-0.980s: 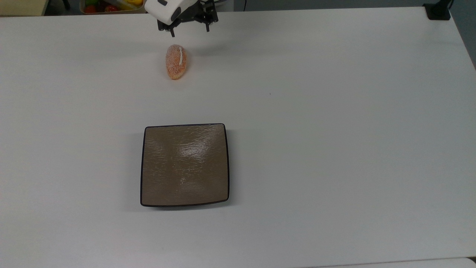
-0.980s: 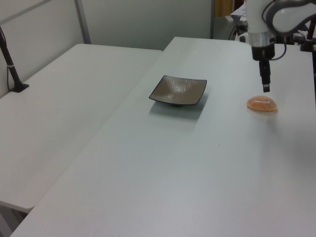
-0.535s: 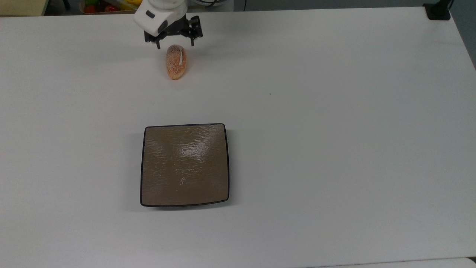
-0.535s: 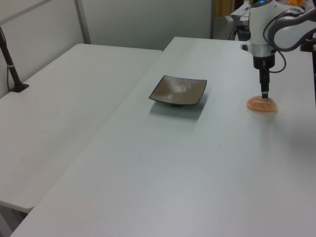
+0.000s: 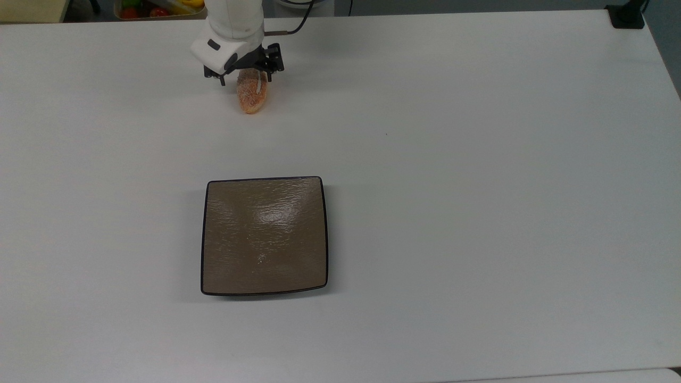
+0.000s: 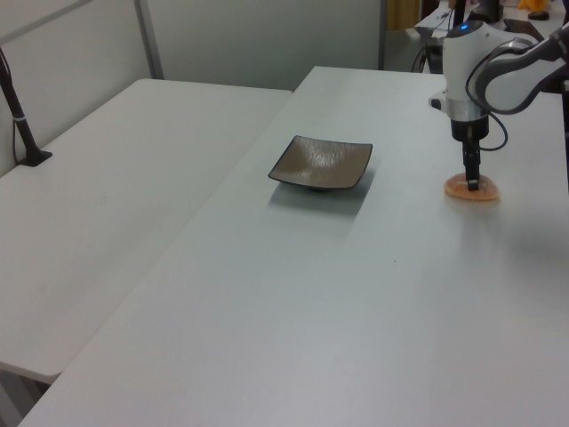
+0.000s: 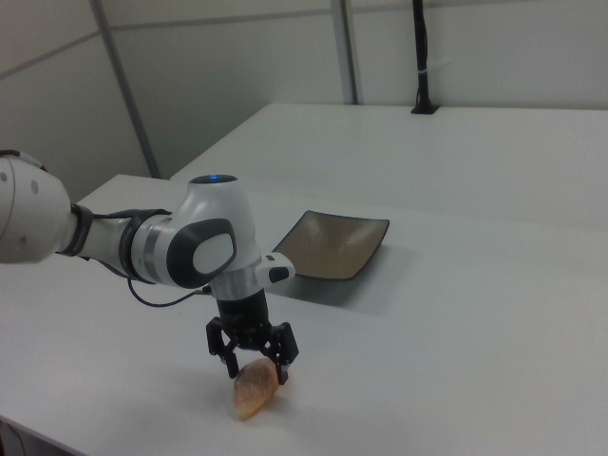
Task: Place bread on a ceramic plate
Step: 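Lift the bread roll up off the table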
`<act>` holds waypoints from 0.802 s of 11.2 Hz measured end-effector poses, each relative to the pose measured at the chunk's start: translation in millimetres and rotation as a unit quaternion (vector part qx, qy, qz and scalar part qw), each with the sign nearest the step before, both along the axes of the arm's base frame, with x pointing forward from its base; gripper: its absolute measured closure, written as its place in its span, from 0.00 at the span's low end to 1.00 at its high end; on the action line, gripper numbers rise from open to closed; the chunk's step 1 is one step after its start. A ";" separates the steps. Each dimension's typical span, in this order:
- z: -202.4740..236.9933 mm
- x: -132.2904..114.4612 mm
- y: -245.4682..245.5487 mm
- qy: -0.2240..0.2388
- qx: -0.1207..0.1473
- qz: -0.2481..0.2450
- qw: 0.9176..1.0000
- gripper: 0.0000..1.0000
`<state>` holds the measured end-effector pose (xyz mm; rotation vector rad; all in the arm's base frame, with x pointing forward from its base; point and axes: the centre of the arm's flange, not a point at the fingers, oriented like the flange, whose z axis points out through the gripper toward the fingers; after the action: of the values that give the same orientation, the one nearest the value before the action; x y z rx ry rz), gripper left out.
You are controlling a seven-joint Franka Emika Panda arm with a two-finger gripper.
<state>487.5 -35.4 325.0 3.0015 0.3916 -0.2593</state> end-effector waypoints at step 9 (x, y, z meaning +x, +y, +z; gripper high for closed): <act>3.6 4.5 -0.1 0.001 -0.007 0.004 1.000 0.71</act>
<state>492.0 -35.5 328.6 2.9855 0.4010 -0.2622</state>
